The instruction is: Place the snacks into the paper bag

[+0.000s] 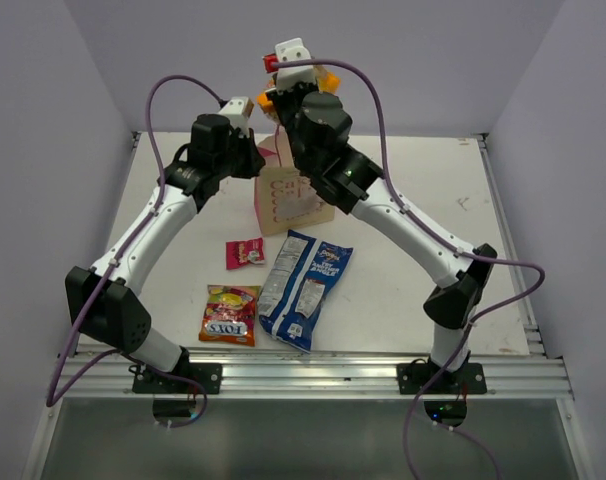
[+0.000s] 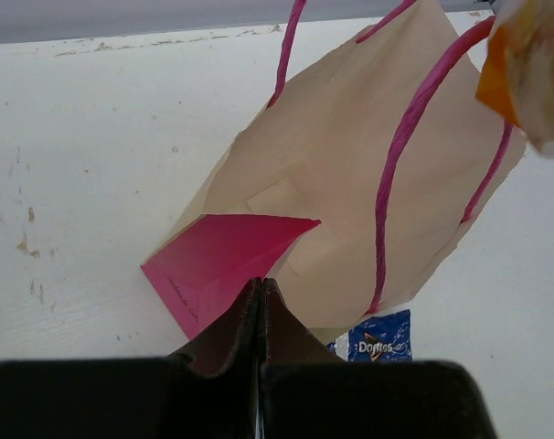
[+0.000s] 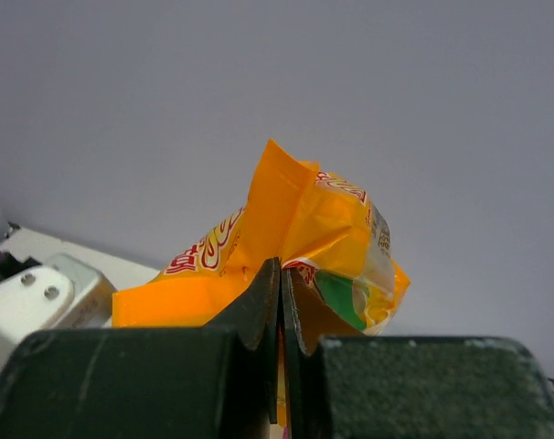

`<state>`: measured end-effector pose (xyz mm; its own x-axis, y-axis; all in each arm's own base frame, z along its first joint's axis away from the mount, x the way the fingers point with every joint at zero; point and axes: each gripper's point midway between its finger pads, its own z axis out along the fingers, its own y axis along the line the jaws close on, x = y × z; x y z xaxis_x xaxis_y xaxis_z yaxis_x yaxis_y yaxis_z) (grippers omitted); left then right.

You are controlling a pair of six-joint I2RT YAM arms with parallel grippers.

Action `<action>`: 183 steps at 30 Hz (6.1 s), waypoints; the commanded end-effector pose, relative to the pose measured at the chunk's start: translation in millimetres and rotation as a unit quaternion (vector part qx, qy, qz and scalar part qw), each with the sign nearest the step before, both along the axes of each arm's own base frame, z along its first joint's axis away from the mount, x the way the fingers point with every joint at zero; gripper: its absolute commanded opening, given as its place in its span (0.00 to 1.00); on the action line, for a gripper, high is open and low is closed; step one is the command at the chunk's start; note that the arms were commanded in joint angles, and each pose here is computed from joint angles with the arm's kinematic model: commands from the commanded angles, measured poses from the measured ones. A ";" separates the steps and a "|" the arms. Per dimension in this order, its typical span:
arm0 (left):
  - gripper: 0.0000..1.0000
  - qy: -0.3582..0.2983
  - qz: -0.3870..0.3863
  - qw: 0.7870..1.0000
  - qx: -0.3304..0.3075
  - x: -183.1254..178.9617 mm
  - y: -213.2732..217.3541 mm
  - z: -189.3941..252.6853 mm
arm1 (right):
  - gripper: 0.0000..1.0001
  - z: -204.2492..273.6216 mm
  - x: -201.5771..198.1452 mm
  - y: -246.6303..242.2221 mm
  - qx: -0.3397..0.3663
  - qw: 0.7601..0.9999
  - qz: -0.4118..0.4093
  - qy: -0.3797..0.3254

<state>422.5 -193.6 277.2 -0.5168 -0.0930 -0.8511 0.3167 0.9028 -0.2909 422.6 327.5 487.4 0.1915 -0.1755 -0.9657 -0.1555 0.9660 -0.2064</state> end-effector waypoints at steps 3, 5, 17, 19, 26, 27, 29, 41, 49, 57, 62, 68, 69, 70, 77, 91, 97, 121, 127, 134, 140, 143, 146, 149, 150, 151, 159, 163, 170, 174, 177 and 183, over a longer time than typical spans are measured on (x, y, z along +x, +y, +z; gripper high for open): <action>0.00 -0.005 -0.021 1.000 0.001 -8.8 -0.8 6.0 | 0.00 113.8 -20.6 -26.2 0.127 0.983 -0.003 -0.132; 0.00 -0.003 -0.024 1.000 0.002 -8.4 -2.4 4.4 | 0.00 123.3 -19.5 -24.1 0.145 0.979 -0.001 -0.143; 0.00 -0.003 -0.031 0.999 0.005 -8.5 -3.9 2.5 | 0.00 83.4 -3.3 2.0 0.180 0.979 0.016 -0.092; 0.00 -0.003 -0.031 0.999 0.006 -8.0 -3.8 2.4 | 0.00 82.1 -8.6 -2.9 0.185 0.979 0.014 -0.088; 0.00 0.001 -0.033 0.999 0.006 -5.4 -5.1 -1.5 | 0.00 57.6 -14.7 -10.9 0.171 0.983 -0.001 -0.062; 0.00 0.002 -0.035 0.999 0.005 -5.0 -6.6 -2.1 | 0.00 53.7 -14.6 -13.4 0.169 0.984 -0.006 -0.059; 0.00 0.003 -0.035 0.999 0.006 -4.6 -6.8 -3.5 | 0.00 38.8 -16.4 -17.2 0.166 0.985 -0.013 -0.044; 0.00 0.001 -0.028 1.000 0.014 -3.6 -2.8 -2.3 | 0.00 -23.4 -15.5 -21.6 0.137 0.990 -0.033 0.003; 0.00 0.001 -0.006 0.999 0.031 -3.9 8.1 -3.5 | 0.00 -62.9 -1.6 8.5 0.118 0.992 -0.010 0.044; 0.00 0.009 0.028 0.999 0.045 -4.7 21.1 -9.9 | 0.64 -56.0 -6.3 10.1 0.099 0.994 0.005 0.049; 0.00 0.012 0.042 0.998 0.043 -9.7 26.6 -11.4 | 0.67 -11.5 -22.0 -13.2 0.089 0.996 0.004 0.022; 0.00 0.009 0.073 0.996 0.051 -11.0 38.3 -11.6 | 0.75 -57.3 -66.4 -52.9 0.068 0.991 0.020 0.110; 0.00 0.008 0.076 0.996 0.052 -11.4 39.9 -11.4 | 0.78 -66.9 -81.4 -63.9 0.082 0.988 0.030 0.129; 0.00 0.008 0.078 0.996 0.052 -11.3 40.3 -11.4 | 0.78 -119.1 -88.9 -65.4 0.057 0.983 0.033 0.174; 0.00 0.013 0.084 0.995 0.054 -8.6 41.6 -13.9 | 0.79 -265.9 -139.2 -66.0 0.138 0.930 0.058 0.336; 0.00 0.019 0.070 0.996 0.056 -16.8 40.9 -13.5 | 0.87 -405.7 -152.6 -37.0 0.184 0.850 0.033 0.493; 0.00 0.015 0.071 0.996 0.059 -16.8 43.3 -11.6 | 0.99 -417.0 -162.3 -50.7 0.149 0.842 0.020 0.519; 0.00 0.015 0.064 0.997 0.047 -14.7 40.4 -8.8 | 0.00 -361.9 -152.4 -82.6 0.045 0.873 -0.017 0.484; 0.00 0.012 0.041 0.999 0.031 -16.8 31.1 -4.4 | 0.00 -188.5 -122.2 -132.7 0.013 0.948 -0.064 0.310; 0.00 0.004 0.005 1.000 0.013 -23.8 19.8 4.4 | 0.00 -38.5 -68.3 -154.4 0.039 0.988 -0.130 0.069; 0.00 0.008 -0.012 1.000 0.007 -31.4 15.8 3.5 | 0.00 33.9 -21.7 -143.5 0.059 0.983 -0.160 -0.068; 0.00 0.009 -0.018 1.000 0.001 -34.5 13.6 4.5 | 0.00 58.1 3.6 -128.2 0.058 0.977 -0.169 -0.116; 0.00 0.012 -0.022 1.000 -0.004 -37.5 12.5 3.4 | 0.00 73.3 26.6 -109.2 0.048 0.975 -0.164 -0.140; 0.00 0.013 -0.022 1.000 -0.004 -39.4 12.8 2.9 | 0.00 84.9 41.5 -94.0 0.053 0.974 -0.154 -0.156; 0.00 0.013 -0.023 1.000 -0.004 -39.4 12.8 2.9 | 0.00 96.1 39.1 -94.8 0.064 0.972 -0.150 -0.167; 0.00 0.012 -0.023 1.000 -0.004 -39.7 12.7 3.5 | 0.00 95.5 41.7 -90.7 0.070 0.973 -0.144 -0.168; 0.00 0.013 -0.020 1.000 -0.002 -39.1 13.6 2.1 | 0.00 49.4 57.9 -64.5 0.083 0.982 -0.114 -0.124; 0.00 0.015 -0.022 1.000 -0.003 -39.3 13.1 0.9 | 0.00 21.3 62.4 -48.0 0.082 0.986 -0.101 -0.105; 0.00 0.018 -0.025 1.000 -0.002 -40.5 12.5 -1.0 | 0.00 -6.0 72.9 -19.8 0.079 0.989 -0.081 -0.092; 0.00 0.018 -0.026 0.999 -0.006 -40.4 11.4 -1.0 | 0.00 24.6 75.6 -12.6 0.095 0.986 -0.075 -0.115; 0.00 0.018 -0.027 0.999 -0.006 -40.6 11.2 -1.0 | 0.00 26.6 81.9 -2.4 0.095 0.986 -0.064 -0.121; 0.00 0.014 -0.020 1.000 0.002 -40.1 14.8 -0.5 | 0.00 1.2 87.4 12.5 0.088 0.990 -0.054 -0.099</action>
